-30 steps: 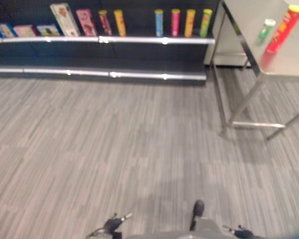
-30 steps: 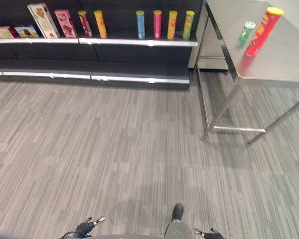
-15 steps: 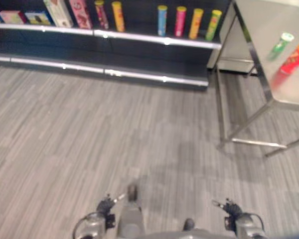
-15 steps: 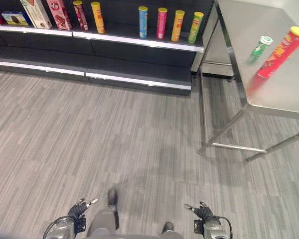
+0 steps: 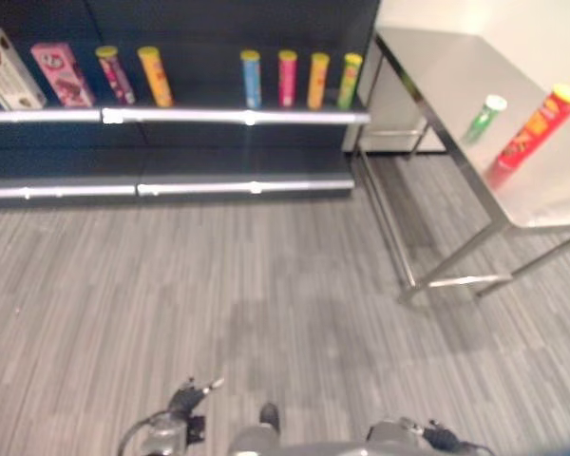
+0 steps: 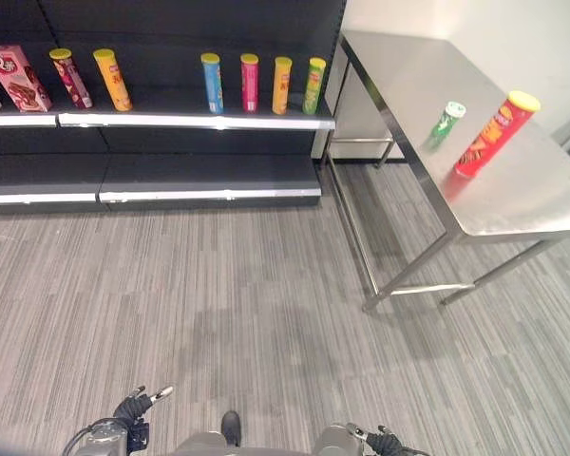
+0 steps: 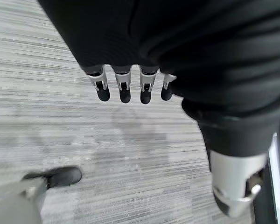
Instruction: Put the goods on the table back onto the shelves and tidy them up.
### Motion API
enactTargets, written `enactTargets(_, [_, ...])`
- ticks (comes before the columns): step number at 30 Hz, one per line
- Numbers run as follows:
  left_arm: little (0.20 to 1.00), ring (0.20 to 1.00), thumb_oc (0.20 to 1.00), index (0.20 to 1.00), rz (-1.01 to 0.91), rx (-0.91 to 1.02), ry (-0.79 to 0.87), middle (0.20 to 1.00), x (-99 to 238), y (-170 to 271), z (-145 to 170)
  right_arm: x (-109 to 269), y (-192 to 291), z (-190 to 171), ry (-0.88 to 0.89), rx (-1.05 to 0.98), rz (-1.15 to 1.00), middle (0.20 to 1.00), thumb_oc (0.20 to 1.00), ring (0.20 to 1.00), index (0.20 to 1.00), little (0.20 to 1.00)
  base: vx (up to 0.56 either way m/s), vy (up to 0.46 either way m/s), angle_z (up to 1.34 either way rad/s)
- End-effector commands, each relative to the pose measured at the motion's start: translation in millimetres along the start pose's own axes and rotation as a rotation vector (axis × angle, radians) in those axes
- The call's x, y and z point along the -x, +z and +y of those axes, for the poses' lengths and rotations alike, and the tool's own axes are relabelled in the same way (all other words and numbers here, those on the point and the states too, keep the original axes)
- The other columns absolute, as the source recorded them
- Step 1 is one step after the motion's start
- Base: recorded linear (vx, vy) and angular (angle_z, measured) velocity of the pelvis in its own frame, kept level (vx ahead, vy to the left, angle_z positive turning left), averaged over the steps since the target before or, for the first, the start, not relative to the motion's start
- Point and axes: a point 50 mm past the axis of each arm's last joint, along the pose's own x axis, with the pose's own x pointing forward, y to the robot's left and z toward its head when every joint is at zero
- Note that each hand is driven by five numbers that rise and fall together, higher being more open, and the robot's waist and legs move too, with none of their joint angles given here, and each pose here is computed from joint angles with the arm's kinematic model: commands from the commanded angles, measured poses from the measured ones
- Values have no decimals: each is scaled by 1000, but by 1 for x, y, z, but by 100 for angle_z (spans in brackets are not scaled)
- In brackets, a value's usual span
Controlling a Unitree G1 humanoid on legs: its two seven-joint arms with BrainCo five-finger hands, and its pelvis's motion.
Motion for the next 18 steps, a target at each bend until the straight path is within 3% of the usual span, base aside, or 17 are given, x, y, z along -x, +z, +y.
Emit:
enactTargets(1, [1000, 1000, 1000, 1000, -60, -57, -8, 1000, -2, 14, -1, -1, 13, -13, -37, 37, -48, 1000, 1000, 1000, 1000, 1000, 264, -27, -39])
enactTargets(9, [1000, 1000, 1000, 1000, -129, -132, -54, 1000, -3, 32, -14, -1, 12, -15, -45, 52, -44, 1000, 1000, 1000, 1000, 1000, 139, 2, -18])
enactTargets(12, [1000, 1000, 1000, 1000, -229, -185, -124, 1000, 0, 52, -30, 1, -1, -20, -49, 53, -5, 1000, 1000, 1000, 1000, 1000, 705, 76, -3])
enactTargets(18, [1000, 1000, 1000, 1000, -219, -224, -158, 1000, 0, 49, -36, 3, -10, -26, -58, 21, 14, 1000, 1000, 1000, 1000, 1000, 334, -78, -11])
